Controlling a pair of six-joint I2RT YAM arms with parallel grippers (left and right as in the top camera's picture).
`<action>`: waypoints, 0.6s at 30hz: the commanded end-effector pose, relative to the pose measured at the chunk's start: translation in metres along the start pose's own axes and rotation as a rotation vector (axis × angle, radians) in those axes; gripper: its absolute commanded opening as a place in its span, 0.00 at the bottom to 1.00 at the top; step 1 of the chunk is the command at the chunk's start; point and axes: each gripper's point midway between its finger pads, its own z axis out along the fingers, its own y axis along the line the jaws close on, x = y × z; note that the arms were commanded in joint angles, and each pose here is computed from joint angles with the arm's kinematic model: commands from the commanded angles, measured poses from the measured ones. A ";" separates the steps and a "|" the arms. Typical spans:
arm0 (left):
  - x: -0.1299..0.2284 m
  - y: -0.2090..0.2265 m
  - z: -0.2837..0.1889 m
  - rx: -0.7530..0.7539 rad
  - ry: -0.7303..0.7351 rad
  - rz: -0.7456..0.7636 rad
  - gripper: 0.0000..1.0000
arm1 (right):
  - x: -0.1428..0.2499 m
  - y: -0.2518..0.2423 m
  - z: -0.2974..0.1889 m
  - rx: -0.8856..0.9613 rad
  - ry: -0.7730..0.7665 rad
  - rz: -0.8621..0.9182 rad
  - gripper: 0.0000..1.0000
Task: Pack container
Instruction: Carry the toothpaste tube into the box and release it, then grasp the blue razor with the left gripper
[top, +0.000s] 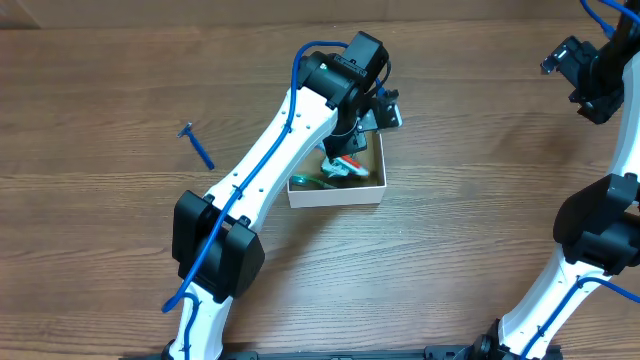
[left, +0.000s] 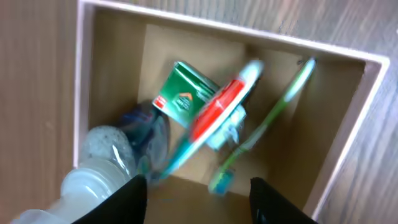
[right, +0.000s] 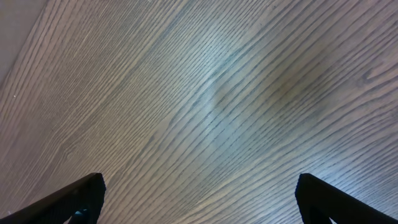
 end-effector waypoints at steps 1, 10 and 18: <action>-0.026 -0.009 -0.013 0.056 -0.120 -0.034 0.49 | -0.007 0.006 -0.015 -0.017 -0.047 -0.007 1.00; 0.024 0.089 -0.149 -0.266 -0.301 -0.848 0.84 | -0.007 0.006 -0.015 -0.017 -0.047 -0.007 1.00; 0.221 0.150 -0.089 -0.279 -0.077 -1.650 0.84 | -0.007 0.006 -0.015 -0.017 -0.047 -0.007 1.00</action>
